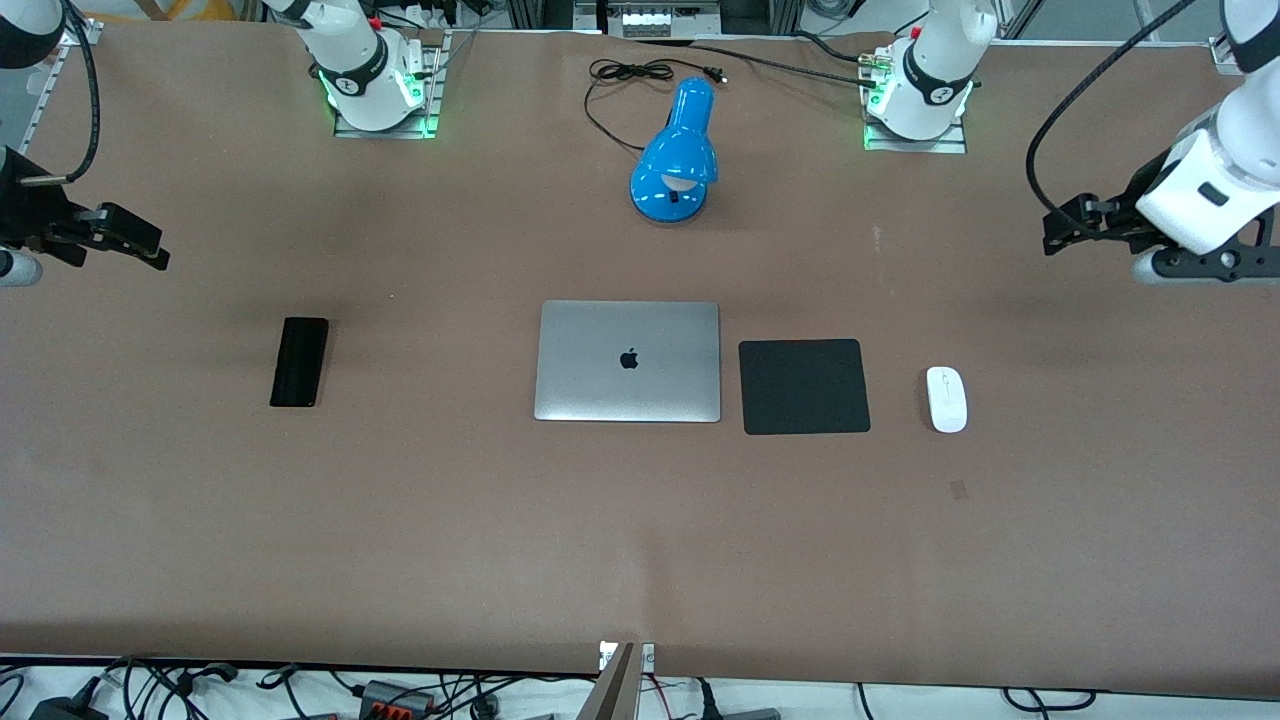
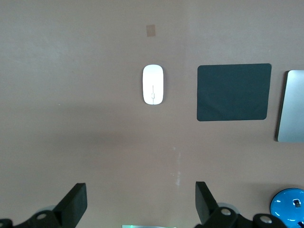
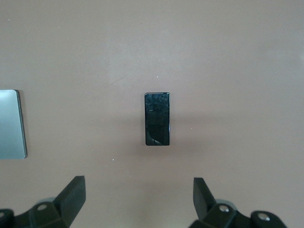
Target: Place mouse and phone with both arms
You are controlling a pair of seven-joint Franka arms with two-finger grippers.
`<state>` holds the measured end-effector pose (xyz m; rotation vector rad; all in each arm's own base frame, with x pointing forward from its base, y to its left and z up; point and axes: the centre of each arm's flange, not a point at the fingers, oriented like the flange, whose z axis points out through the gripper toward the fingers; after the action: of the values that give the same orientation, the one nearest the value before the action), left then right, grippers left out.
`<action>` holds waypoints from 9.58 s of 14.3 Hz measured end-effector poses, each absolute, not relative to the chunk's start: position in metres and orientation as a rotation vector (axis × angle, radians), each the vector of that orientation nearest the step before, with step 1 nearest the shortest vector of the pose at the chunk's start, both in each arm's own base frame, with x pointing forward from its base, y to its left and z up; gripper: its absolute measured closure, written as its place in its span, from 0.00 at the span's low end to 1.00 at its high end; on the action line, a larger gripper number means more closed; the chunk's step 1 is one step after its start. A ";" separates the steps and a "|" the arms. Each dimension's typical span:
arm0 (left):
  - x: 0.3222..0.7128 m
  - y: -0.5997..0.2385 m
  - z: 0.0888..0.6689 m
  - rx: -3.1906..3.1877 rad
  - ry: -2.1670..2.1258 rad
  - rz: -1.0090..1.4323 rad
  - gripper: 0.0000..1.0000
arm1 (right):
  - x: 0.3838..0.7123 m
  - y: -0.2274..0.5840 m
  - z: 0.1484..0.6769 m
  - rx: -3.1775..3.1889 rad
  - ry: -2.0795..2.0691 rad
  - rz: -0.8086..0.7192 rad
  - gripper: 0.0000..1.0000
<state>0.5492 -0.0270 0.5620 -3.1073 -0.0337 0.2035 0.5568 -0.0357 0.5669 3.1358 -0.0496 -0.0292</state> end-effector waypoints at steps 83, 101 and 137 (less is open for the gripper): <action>0.630 -0.122 0.361 -3.186 -0.009 0.265 0.00 | 0.589 0.276 0.250 3.151 -0.086 -0.150 0.00; 0.545 -0.053 0.590 -3.093 -0.202 0.200 0.00 | 0.654 0.009 0.577 3.163 -0.150 0.102 0.00; 0.547 -0.041 0.598 -3.106 -0.144 0.123 0.00 | 0.548 -0.035 0.577 3.123 -0.002 0.036 0.00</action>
<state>0.5468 -0.0411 0.5979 -3.1065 -0.1443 0.1228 0.5484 -0.0347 0.5773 3.1234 -0.0020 0.0361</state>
